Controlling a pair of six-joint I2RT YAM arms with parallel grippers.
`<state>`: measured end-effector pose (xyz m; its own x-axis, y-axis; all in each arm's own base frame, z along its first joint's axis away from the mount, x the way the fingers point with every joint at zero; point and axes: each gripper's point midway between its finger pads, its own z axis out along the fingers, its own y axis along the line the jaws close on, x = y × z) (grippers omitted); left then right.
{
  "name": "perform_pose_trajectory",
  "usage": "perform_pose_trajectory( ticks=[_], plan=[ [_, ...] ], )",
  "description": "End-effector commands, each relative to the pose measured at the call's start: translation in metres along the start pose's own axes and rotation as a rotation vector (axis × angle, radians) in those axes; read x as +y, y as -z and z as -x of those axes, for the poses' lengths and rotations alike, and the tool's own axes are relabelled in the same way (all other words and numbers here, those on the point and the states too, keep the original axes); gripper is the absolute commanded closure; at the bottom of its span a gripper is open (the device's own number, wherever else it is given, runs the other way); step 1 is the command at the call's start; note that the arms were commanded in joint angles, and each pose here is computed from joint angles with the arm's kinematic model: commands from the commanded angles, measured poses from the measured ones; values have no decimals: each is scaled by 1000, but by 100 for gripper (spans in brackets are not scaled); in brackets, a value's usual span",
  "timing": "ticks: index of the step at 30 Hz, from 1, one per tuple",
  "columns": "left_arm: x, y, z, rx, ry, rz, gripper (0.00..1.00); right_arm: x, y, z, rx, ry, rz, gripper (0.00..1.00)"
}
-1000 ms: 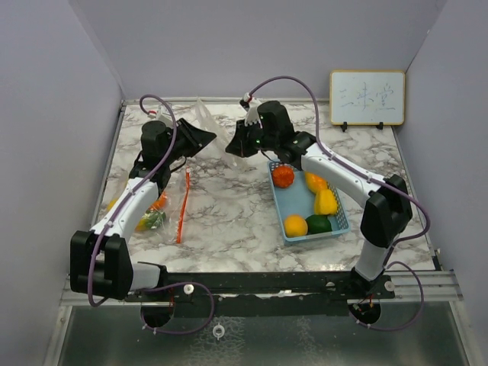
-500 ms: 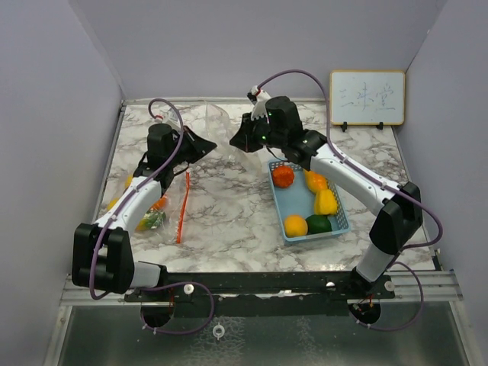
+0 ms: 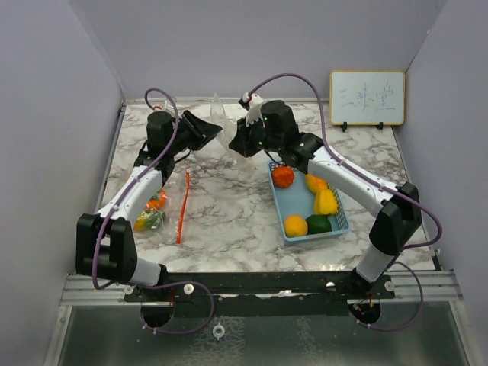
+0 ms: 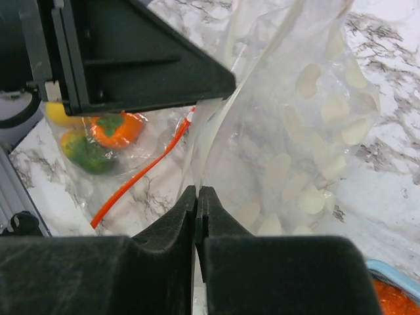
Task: Place the food in the zip-top bag and seal the zipper
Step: Open the zipper of the food storage bag.
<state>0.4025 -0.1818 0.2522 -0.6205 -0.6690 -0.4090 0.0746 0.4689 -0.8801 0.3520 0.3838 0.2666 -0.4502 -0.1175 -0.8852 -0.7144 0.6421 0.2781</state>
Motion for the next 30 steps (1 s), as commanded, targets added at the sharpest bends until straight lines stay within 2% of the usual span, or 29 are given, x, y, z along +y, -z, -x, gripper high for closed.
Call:
perform_pose_trajectory(
  ticks=[1,6,14,15,16,17,19,24,28,30],
  plan=[
    [-32,-6,11,5,27,-85,64,10,4,6,-19,66,2,97],
    [-15,-18,8,26,-23,13,68,15,3,6,-19,96,-9,97],
    [22,-27,-24,105,-90,124,66,13,7,12,-37,123,-31,96],
    [24,-28,-25,110,-104,133,72,13,7,12,-38,123,-31,96],
    [26,-29,-28,117,-111,140,92,13,8,13,-39,124,-35,96],
    [27,-30,-29,120,-114,143,100,12,8,13,-40,124,-38,96],
    [25,-30,-28,120,-137,134,100,8,10,14,-45,121,-62,96],
    [16,-10,-2,52,-311,215,100,-29,24,7,-45,69,-279,97],
    [8,22,24,0,-489,327,100,-71,42,-20,13,40,-524,98],
    [-2,38,28,-4,-563,325,100,-87,49,-37,50,34,-603,98]
  ],
)
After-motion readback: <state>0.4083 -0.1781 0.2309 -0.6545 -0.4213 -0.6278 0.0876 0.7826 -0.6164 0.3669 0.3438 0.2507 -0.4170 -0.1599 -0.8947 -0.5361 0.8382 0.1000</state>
